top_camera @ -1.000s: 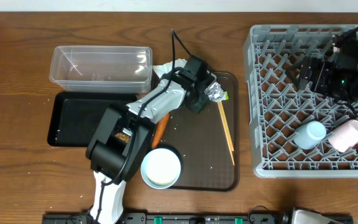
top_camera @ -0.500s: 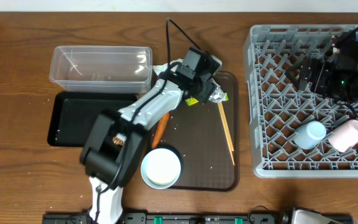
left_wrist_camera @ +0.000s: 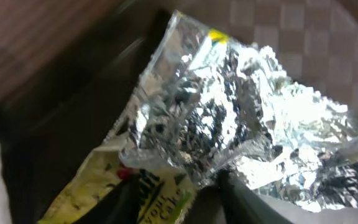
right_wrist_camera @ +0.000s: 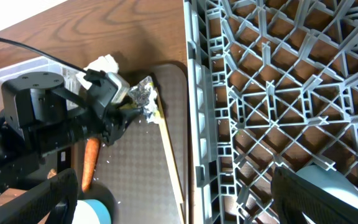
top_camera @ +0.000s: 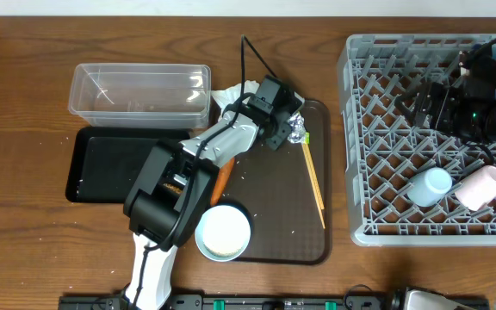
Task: Sort waste into correct bins and load items into the dishwasher rack
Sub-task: 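Grasp the foil and yellow wrapper on the brown tray with left gripper, then carry the foil and wrapper left and drop them into the clear bin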
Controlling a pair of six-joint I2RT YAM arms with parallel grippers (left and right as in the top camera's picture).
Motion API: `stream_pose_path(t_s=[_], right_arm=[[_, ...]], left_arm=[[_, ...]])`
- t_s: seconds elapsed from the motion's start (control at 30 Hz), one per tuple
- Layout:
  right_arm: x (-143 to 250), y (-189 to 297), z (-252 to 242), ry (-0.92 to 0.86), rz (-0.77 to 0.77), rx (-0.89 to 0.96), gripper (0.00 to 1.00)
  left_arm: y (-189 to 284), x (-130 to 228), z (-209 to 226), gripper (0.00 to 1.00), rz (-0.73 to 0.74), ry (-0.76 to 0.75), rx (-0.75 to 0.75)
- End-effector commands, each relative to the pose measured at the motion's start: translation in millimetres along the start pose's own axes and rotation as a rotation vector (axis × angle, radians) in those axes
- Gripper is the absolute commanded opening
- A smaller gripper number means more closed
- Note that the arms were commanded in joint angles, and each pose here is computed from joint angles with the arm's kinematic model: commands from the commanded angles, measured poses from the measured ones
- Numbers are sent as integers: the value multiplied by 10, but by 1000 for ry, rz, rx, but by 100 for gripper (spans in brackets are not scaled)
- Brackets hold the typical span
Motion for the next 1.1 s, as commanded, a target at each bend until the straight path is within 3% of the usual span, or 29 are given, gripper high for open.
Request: stream_pose_path(t_s=[0.0,0.07,0.1,0.3,0.53,0.57,0.67,0.73,0.8,1.07], right_arm=[[22,-47,25,8,18,-17,91],[21,-47,25,8,18,-17,91],[21,-47,25,8,18,-17,91],[22,-47,25,8,18,-17,91],[9,-48,20,11,12,-13,91],[7,-48,15,12,11,-9,91],[14,-48,12,10,15,-6,91],[25,-47,13,7,20,-6,91],[35,-47,13,5,25,-6,91],[37,-47,14,5,26,-7,91]], left_arm=[[-4,102,-42,33,53,-10,27],[0,153,-67,19,81,-6,50],[4,180,-67,6,95,-4,50],[252,154,-88,6,106,2,49],[675,-175,-140,6,-55,-20,52],[671,-220,-139,23,-80,-23,52],[565,-267,-124,45,-108,-60,49],[436,-262,-108,66,-109,-84,47],[268,-234,-89,70,-103,-101,43],[-33,-229,-61,70,-126,-103,43]])
Point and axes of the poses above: each gripper's point midway between its finger pads, its own y axis back along the fingers, its own z axis along the line the jaws close on, x = y × z, the point moved 6 cm from there along y, back along the fingers, and after that the axes turned 11 degrees about y, right-handed, at the moved point
